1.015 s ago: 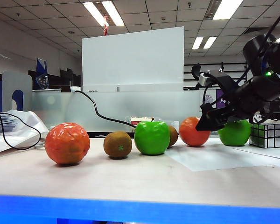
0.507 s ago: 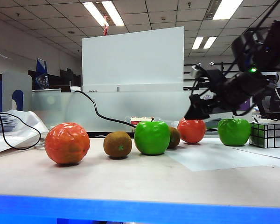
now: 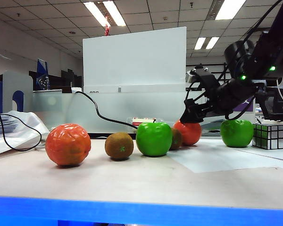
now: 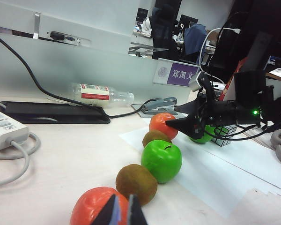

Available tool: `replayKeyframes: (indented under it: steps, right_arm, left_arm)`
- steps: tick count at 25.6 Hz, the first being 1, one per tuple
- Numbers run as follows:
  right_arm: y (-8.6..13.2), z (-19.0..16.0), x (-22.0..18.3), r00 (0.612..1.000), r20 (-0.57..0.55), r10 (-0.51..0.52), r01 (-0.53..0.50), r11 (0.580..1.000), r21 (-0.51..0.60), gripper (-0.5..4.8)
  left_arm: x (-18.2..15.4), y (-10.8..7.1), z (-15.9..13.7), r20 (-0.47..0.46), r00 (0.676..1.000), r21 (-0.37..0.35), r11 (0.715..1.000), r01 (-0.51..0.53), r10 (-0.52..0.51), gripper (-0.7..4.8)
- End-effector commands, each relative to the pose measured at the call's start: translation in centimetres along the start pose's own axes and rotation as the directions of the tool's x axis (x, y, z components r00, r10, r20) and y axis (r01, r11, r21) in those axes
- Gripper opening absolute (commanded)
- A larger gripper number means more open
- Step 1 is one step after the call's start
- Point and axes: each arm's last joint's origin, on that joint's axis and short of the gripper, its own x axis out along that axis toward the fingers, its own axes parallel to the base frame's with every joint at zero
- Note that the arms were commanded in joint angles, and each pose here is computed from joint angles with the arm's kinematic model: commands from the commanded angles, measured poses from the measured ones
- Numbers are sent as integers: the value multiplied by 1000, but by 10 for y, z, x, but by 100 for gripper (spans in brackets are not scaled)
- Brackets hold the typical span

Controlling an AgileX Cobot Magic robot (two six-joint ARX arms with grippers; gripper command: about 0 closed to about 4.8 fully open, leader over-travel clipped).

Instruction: Put the same fruits together.

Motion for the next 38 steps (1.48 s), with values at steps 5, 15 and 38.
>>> replayKeyframes:
  steps: [5, 15, 38]
  right_arm:
    - [4, -1, 10, 999, 15, 32, -32, 999, 13, 479]
    - [4, -6, 19, 999, 10, 35, -35, 999, 20, 479]
    - [5, -15, 23, 1000, -18, 18, -18, 999, 27, 108]
  left_arm:
    - [0, 0, 2, 13, 1000, 10, 1000, -2, 2, 45]
    - [0, 0, 2, 14, 1000, 9, 1000, -15, 15, 45]
    - [0, 0, 2, 14, 1000, 9, 1000, -17, 17, 48]
